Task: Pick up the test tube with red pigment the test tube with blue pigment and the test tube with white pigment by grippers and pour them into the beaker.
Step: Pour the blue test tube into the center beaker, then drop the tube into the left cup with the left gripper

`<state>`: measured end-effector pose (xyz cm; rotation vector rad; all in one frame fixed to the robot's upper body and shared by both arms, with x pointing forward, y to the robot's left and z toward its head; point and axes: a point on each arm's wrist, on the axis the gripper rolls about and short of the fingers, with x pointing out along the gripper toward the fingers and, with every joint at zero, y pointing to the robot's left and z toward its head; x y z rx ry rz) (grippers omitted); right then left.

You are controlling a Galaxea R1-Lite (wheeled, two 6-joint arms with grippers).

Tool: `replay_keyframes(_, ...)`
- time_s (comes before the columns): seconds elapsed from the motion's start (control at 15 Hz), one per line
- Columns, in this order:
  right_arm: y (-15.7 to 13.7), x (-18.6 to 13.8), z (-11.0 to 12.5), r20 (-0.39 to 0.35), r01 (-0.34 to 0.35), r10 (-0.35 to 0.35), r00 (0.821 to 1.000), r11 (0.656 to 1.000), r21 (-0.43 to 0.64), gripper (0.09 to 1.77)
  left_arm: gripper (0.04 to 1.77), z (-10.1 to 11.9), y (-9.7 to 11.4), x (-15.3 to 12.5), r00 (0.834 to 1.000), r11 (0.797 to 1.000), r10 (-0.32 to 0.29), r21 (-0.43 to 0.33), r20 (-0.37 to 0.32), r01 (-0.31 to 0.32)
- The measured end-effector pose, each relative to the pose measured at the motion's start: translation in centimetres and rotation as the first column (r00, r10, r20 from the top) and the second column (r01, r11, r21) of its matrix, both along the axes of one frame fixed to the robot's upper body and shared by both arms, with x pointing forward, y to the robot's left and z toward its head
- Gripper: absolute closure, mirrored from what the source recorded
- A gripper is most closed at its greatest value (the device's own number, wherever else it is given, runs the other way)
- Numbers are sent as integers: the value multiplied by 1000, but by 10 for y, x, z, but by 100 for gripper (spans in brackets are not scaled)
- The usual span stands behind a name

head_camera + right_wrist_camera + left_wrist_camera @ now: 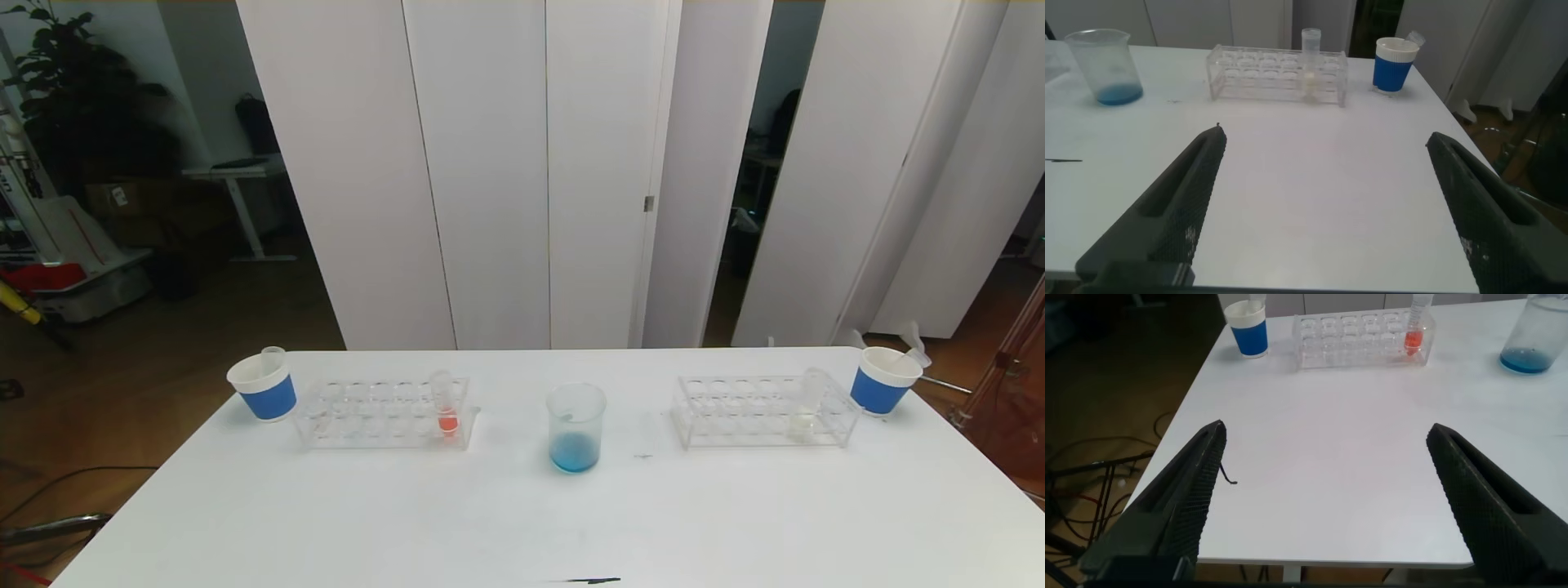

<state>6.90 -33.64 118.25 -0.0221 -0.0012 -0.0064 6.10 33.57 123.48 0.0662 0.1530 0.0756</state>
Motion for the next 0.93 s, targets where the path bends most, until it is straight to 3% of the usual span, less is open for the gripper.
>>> replay_keyframes(0.2,0,0,0,0,0,0,1000,1000,0,11,6,-14,-1,-9,998,1000,-31,5,50,31)
replay_keyframes(0.4,0,0,0,0,0,0,1000,1000,0,11,6,-31,-1,-8,998,999,-36,6,42,36)
replay_keyframes(0.93,0,0,0,0,0,0,1000,1000,0,11,6,-48,-2,0,994,995,-98,-9,48,99)
